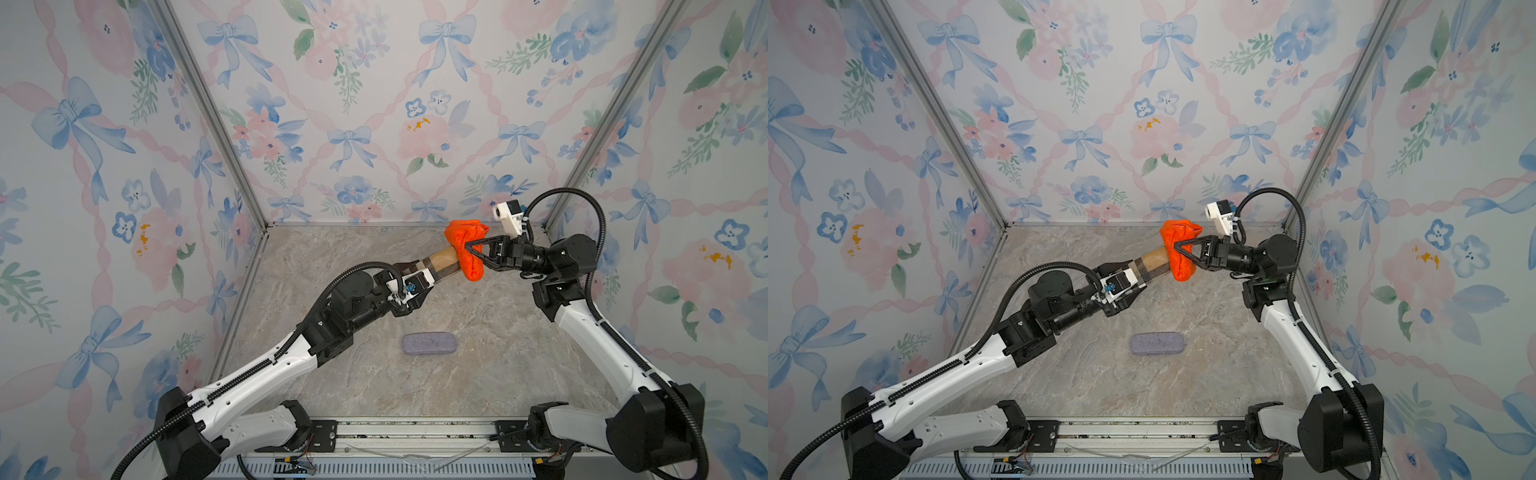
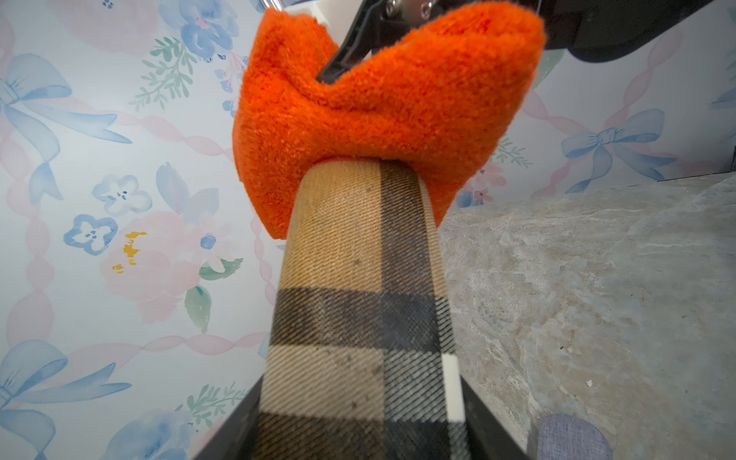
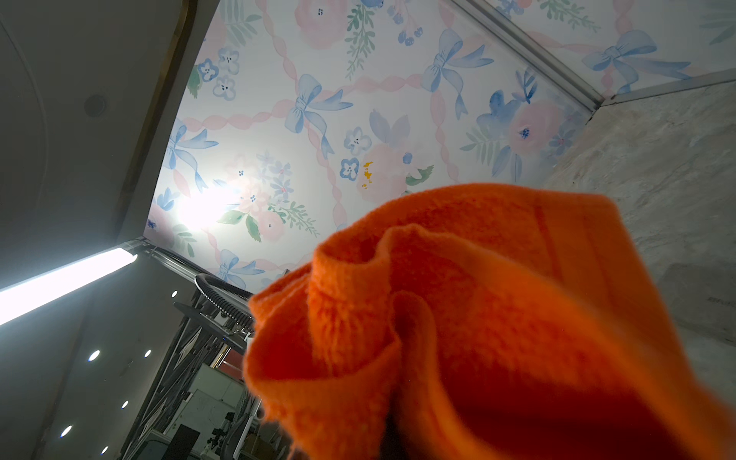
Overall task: Wipe the eyeglass case
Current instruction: Wipe the dirt from the eyeglass case.
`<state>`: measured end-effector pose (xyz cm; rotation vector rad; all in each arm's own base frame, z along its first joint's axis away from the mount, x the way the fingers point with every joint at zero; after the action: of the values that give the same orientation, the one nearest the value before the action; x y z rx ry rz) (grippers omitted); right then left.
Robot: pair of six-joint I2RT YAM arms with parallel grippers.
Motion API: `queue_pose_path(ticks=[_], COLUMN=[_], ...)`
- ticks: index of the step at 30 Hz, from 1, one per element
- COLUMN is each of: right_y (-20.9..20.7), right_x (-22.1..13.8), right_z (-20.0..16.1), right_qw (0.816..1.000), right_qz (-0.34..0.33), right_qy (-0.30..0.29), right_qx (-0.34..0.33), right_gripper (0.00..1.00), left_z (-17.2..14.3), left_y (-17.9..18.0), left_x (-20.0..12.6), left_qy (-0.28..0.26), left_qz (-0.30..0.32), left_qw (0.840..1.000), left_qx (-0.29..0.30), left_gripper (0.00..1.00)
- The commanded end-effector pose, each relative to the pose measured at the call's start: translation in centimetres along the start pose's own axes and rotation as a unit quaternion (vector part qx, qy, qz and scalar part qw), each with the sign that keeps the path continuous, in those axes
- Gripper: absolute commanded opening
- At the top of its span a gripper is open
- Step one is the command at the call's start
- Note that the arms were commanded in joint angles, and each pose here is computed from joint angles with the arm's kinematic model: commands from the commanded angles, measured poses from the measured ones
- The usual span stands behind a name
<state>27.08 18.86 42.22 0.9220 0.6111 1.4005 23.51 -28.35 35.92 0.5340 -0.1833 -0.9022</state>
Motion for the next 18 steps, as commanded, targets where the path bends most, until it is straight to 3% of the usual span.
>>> queue_pose_path(ticks=[1,6,8,11,14,18], right_y=[1.5,1.6,2.0,2.0,1.6,0.9], right_x=[0.8,1.2,1.1,1.3,1.4,0.6], right_z=[0.4,1.4,1.6,1.2,0.5,-0.1], right_qw=[0.999,0.997,0.995,0.996,0.999,0.993], right_qz=[0.033,0.072,0.096,0.09,0.045,-0.091], right_qy=[0.006,-0.01,-0.014,-0.008,0.002,-0.002], right_qx=[-0.005,0.02,0.028,0.022,-0.005,-0.077], right_gripper=[0.0,0.0,0.0,0.0,0.0,0.0], left_z=[4.0,4.1,3.9,3.3,2.5,1.0], left_y=[-0.4,-1.1,0.0,3.2,5.6,7.3], left_x=[-0.7,-0.9,-1.1,-1.6,-2.3,-2.6], left_qy=[-0.082,-0.086,-0.082,-0.087,-0.09,-0.078], left_qz=[-0.002,0.004,0.026,0.048,0.06,0.02], left_qw=[0.997,0.996,0.996,0.992,0.984,0.964], left_qx=[-0.012,-0.012,-0.016,-0.074,-0.144,-0.252], left_gripper=[0.29,0.29,0.29,0.29,0.28,0.3])
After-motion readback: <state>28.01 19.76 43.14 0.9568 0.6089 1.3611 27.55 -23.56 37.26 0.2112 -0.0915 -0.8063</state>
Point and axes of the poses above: each gripper's point midway between its finger pads, its own x axis out along the fingers, its own y axis along the line the jaws close on, z = x × y, the point moved 3 cm from there along -x, back along the fingers
